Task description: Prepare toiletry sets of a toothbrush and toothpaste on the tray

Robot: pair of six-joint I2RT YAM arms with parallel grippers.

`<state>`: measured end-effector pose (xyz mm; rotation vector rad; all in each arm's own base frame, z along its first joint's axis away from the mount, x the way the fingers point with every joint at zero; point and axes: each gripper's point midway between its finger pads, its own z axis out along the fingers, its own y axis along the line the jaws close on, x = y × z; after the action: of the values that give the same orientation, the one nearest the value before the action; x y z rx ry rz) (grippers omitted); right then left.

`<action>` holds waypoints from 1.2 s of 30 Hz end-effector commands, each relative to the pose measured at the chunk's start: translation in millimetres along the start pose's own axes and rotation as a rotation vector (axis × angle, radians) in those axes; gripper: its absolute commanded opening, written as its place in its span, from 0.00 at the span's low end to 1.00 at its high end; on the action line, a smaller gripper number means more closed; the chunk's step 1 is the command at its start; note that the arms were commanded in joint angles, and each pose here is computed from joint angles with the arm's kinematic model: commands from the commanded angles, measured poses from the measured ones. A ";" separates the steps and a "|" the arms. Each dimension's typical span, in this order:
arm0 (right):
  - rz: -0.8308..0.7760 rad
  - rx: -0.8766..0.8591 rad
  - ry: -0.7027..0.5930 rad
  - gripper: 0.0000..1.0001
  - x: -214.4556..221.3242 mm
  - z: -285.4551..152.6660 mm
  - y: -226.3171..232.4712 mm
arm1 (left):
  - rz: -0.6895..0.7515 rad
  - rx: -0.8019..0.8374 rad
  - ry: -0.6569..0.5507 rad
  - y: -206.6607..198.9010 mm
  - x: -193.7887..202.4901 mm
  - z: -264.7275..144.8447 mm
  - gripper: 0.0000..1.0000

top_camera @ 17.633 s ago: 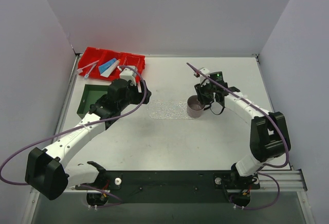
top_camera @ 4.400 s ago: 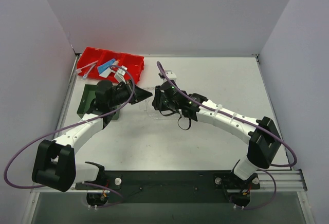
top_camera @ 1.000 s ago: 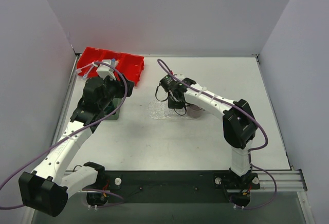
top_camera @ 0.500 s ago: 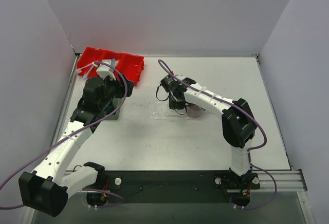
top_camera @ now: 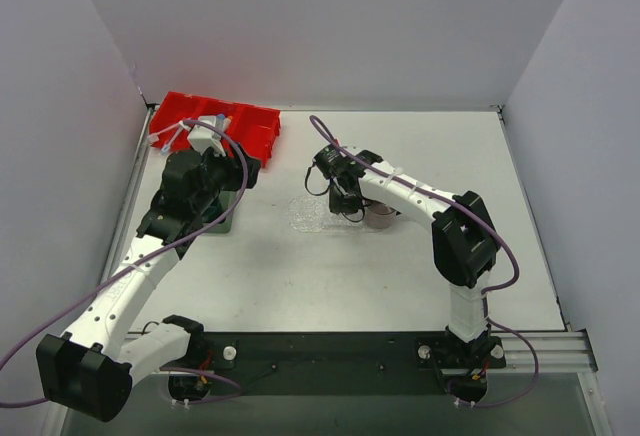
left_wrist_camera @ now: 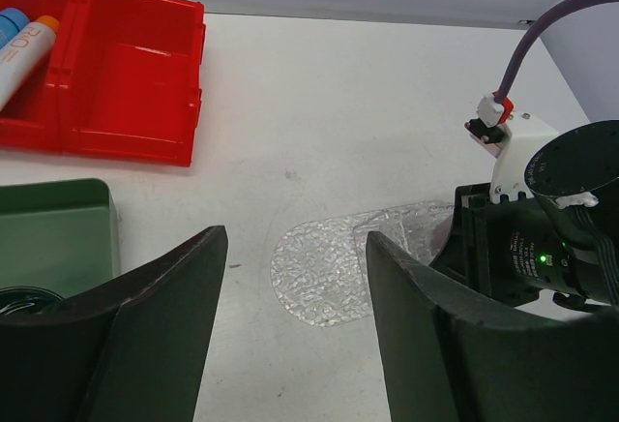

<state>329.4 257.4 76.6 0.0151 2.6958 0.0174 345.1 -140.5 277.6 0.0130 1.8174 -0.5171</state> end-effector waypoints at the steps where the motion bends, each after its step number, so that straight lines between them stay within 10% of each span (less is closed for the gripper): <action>1: -0.011 0.010 0.033 0.00 1.2 -0.7 -2.2 | 0.007 0.016 -0.021 -3.1 -9.7 -1.8 0.69; 36: -0.026 0.018 0.091 0.00 4.6 10.3 -8.6 | 0.005 0.020 -0.010 -3.6 -7.2 0.0 0.69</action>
<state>332.3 255.6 71.6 -0.0056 2.7458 0.0336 345.3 -141.6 276.1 0.0167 1.8225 -0.5215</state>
